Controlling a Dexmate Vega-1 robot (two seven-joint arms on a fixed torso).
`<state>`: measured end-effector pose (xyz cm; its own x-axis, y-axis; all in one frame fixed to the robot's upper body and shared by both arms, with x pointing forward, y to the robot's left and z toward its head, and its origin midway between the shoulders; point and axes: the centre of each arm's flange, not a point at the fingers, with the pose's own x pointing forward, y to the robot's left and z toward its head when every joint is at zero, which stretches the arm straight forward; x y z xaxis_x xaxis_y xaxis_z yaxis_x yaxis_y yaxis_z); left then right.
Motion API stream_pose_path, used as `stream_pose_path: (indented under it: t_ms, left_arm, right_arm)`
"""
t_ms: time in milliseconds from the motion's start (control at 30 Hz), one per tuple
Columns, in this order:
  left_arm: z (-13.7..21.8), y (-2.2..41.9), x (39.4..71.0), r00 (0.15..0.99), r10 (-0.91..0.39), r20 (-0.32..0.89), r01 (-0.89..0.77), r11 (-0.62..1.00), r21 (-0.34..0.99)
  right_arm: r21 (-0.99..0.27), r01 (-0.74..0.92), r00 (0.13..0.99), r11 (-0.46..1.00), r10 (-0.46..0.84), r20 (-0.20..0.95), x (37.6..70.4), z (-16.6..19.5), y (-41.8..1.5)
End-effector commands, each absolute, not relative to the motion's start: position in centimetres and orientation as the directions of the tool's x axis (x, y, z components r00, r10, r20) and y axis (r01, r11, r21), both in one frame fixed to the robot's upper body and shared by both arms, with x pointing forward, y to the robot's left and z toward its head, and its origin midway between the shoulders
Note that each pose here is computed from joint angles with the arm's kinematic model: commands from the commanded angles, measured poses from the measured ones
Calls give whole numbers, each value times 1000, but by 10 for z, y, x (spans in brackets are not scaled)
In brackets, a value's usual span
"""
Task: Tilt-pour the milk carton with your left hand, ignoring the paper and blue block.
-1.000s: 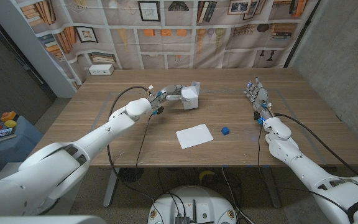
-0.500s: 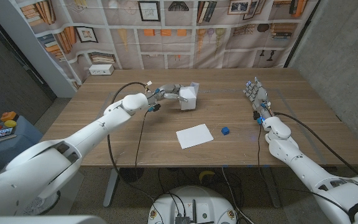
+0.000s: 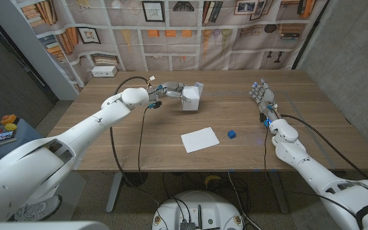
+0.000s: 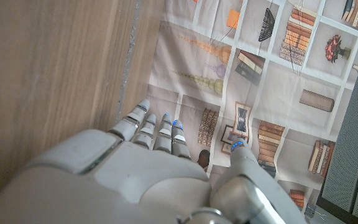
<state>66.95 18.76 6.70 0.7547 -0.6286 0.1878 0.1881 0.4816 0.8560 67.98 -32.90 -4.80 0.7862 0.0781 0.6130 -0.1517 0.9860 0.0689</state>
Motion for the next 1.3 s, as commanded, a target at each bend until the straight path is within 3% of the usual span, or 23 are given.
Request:
stream_pose_path:
  t_ms: [33, 433, 1133, 1300]
  left_arm:
    - [90, 192, 656, 777, -617, 127, 153, 380, 912]
    - [117, 186, 646, 818, -576, 16, 141, 227, 964]
    - [154, 166, 621, 878, -476, -48, 52, -4, 999]
    - [163, 160, 619, 885, -460, -69, 46, -63, 997]
  right_arm:
    - [74, -160, 787, 984, 82, 612, 684, -49, -326]
    - [75, -168, 791, 983, 89, 606, 685, -52, -324]
    - [67, -163, 797, 984, 92, 597, 683, -53, -324]
    - [104, -64, 761, 993, -18, 649, 682, -47, -320]
